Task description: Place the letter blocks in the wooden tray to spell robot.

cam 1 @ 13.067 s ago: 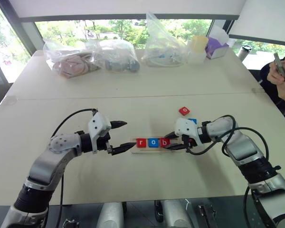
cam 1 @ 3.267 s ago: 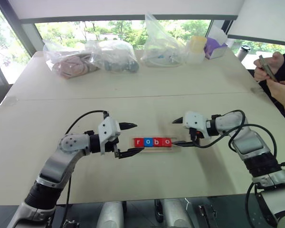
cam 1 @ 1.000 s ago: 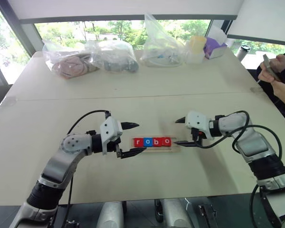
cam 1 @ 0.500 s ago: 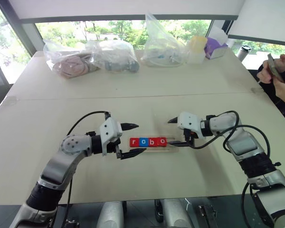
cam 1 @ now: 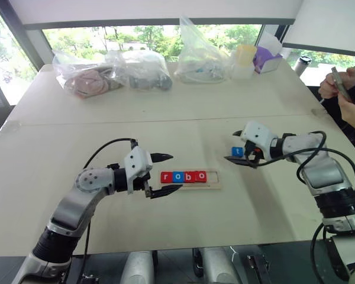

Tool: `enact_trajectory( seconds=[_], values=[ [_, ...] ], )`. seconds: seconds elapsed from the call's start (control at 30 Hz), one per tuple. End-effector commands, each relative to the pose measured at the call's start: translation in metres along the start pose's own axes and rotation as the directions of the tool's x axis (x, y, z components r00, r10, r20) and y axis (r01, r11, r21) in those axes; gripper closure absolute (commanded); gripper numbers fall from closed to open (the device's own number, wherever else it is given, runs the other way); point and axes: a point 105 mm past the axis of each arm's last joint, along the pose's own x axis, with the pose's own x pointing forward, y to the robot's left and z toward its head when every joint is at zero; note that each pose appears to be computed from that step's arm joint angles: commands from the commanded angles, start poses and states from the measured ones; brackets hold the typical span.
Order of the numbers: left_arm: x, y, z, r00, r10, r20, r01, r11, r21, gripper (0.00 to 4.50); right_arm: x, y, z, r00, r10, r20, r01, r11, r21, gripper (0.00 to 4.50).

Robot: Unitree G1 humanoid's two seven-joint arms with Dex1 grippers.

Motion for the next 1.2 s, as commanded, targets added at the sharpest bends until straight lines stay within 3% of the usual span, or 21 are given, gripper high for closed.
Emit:
enact_trajectory(
  seconds=[0.03, 0.13, 0.27, 0.43, 0.83, 0.93, 1.1, 1.2],
  values=[
    [0.002, 0.0, 0.008, 1.0, -0.009, 0.025, 0.008, 0.999, 0.035, 0.0, -0.005, -0.019, 0.009, 0.971, -0.238, -0.009, 0.236, 0.958, 0.165, 0.03],
    [0.004, 0.001, 0.008, 0.999, -0.009, 0.032, 0.008, 0.999, 0.034, 0.0, -0.004, -0.014, 0.002, 0.905, -0.415, -0.096, 0.42, 0.83, 0.367, 0.03],
    [0.007, 0.002, 0.008, 0.999, -0.017, 0.037, 0.015, 0.999, 0.035, 0.0, -0.002, 0.001, -0.011, 0.85, -0.48, -0.218, 0.52, 0.697, 0.493, 0.03],
    [0.009, 0.004, 0.009, 0.999, -0.022, 0.039, 0.02, 0.999, 0.04, 0.0, -0.005, 0.012, -0.021, 0.813, -0.504, -0.291, 0.579, 0.652, 0.49, 0.03],
    [0.011, 0.005, 0.009, 0.999, -0.024, 0.042, 0.022, 0.999, 0.043, 0.0, 0.009, 0.038, -0.035, 0.837, -0.424, -0.347, 0.544, 0.567, 0.619, 0.03],
    [0.012, 0.005, 0.009, 0.999, -0.023, 0.043, 0.021, 0.999, 0.044, 0.0, 0.011, 0.037, -0.033, 0.837, -0.427, -0.343, 0.542, 0.558, 0.628, 0.9],
    [0.012, 0.005, 0.008, 0.999, -0.022, 0.044, 0.02, 0.999, 0.043, 0.0, 0.013, 0.036, -0.028, 0.84, -0.43, -0.33, 0.536, 0.564, 0.628, 3.29],
    [0.013, 0.004, 0.007, 0.999, -0.025, 0.045, 0.023, 0.999, 0.041, 0.0, 0.011, 0.04, -0.029, 0.848, -0.418, -0.326, 0.526, 0.587, 0.616, 3.33]
  ],
)
